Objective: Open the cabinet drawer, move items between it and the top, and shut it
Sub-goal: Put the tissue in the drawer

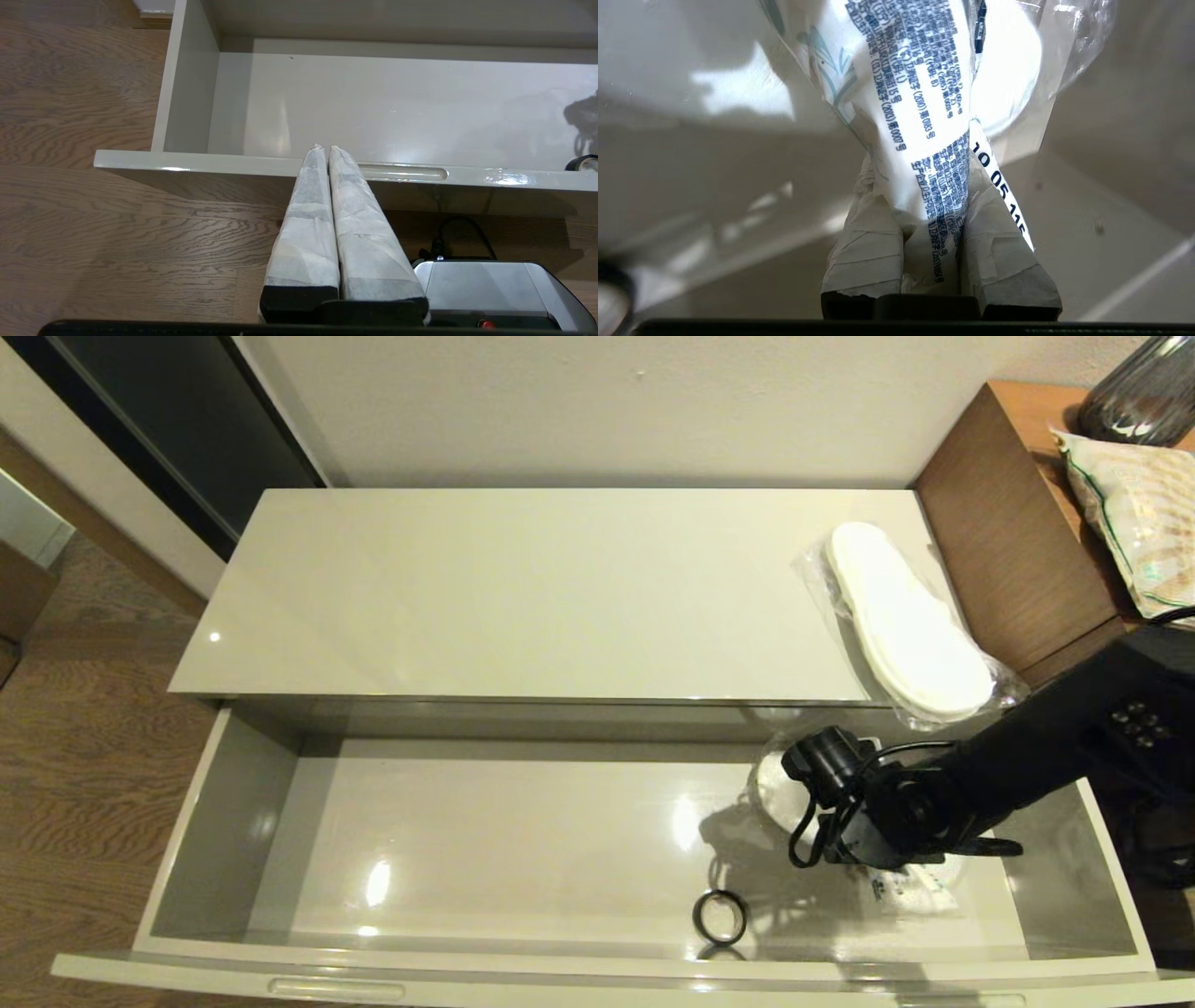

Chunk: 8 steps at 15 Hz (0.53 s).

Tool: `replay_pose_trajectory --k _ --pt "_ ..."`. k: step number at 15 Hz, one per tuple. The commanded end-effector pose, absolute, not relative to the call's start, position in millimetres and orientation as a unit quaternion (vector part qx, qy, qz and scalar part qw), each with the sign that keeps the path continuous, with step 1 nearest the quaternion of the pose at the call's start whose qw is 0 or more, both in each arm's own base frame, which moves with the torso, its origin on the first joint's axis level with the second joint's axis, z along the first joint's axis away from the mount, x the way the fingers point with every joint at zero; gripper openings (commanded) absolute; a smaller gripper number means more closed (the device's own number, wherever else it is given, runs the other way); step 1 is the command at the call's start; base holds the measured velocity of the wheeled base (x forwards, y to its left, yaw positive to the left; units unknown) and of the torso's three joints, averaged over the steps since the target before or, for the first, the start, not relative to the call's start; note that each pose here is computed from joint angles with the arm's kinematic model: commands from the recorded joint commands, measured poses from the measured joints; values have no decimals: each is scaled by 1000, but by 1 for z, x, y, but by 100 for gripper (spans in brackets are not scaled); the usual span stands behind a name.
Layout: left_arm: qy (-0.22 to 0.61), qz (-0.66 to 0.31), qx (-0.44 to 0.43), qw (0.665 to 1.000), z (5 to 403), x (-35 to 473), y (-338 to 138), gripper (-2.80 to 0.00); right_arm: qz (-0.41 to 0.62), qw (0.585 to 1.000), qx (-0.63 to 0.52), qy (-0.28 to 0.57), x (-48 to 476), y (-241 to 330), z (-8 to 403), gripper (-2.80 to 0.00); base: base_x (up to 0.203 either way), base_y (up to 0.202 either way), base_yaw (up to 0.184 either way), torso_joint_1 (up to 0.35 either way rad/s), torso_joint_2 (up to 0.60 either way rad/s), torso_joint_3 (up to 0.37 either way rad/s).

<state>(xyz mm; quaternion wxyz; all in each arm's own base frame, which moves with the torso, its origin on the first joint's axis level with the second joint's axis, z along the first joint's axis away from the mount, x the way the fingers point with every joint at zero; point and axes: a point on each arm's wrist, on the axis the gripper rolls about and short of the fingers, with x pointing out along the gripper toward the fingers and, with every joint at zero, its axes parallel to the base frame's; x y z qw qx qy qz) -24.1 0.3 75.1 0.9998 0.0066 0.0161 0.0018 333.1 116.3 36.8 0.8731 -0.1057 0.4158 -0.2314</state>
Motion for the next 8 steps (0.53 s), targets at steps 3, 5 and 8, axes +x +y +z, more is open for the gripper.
replay_pose_trajectory --k 3,5,8 --pt "17 2 6 1000 75 -24 0 -280 -239 866 -121 422 341 104 29 0 0 0 0 0 0 0" --pt "17 2 6 1000 75 -24 0 -280 -227 873 -124 413 339 103 47 0 0 0 0 0 0 0" --pt "17 2 6 1000 75 -24 0 -280 -195 882 -139 405 321 104 88 0 0 0 0 0 0 0"
